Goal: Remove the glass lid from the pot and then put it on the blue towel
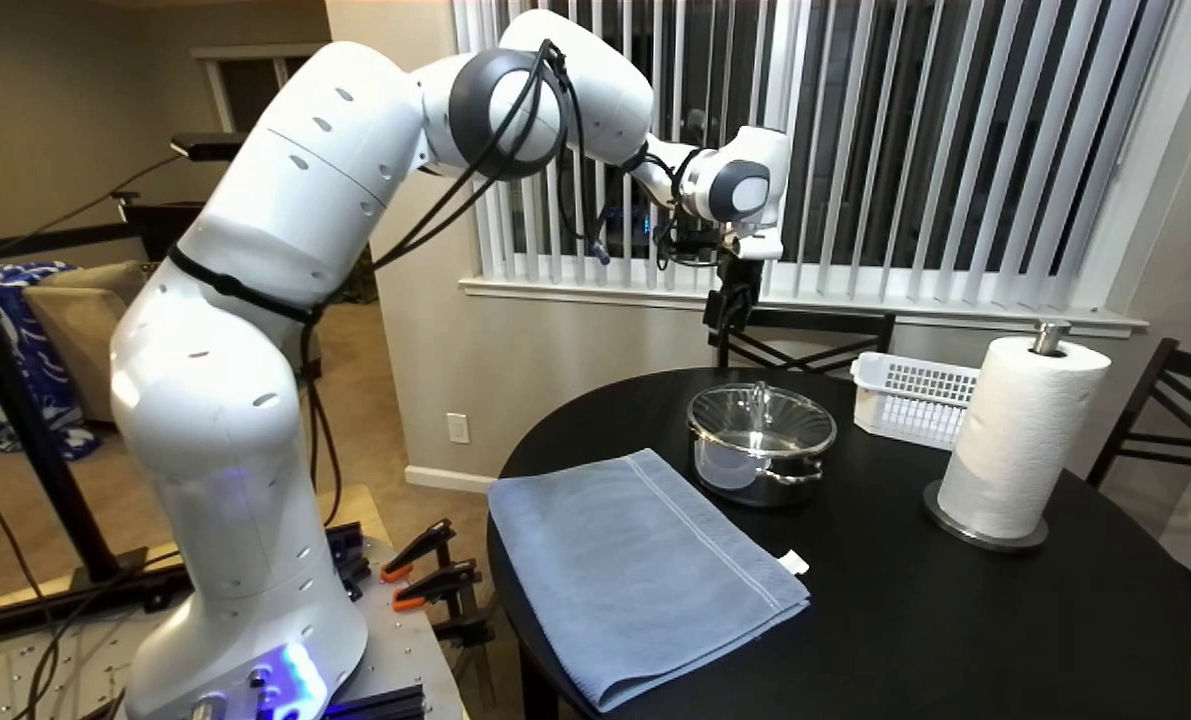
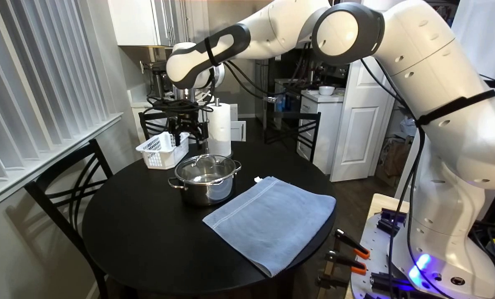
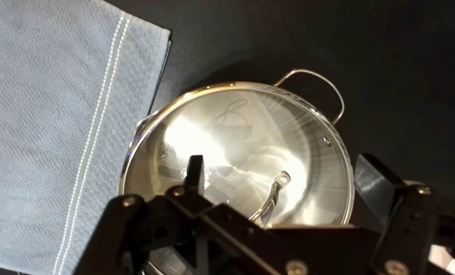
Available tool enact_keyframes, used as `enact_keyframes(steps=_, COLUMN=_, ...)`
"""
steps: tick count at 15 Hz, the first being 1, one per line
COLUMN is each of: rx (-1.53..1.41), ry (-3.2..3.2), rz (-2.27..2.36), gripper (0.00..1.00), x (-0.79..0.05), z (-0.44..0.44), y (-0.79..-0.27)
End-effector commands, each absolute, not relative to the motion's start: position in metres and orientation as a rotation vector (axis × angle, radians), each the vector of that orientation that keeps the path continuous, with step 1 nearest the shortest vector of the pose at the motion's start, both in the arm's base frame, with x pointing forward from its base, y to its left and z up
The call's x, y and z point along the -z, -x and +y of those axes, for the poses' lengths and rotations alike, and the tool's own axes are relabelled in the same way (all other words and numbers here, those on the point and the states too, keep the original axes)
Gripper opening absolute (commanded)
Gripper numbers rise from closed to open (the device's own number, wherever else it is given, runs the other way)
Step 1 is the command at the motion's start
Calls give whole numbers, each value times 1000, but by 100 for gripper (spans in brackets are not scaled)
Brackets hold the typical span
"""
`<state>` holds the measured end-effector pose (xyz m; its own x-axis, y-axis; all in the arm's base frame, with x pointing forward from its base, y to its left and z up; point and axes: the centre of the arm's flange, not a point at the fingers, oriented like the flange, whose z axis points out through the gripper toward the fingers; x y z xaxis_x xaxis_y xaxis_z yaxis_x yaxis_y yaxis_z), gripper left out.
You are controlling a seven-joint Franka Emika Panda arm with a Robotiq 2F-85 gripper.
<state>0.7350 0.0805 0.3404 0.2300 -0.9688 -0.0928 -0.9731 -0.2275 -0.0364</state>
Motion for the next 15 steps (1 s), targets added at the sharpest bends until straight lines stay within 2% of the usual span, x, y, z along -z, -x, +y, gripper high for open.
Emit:
enact_keyframes(steps=1, rx=-62, ry=2164, rz=2074, gripper=100, x=-355, z=87, y=-736)
enact_keyframes(steps=15, rx=131, ry=1306, rz=2742, gripper=100, x=-332, z=31, y=-748)
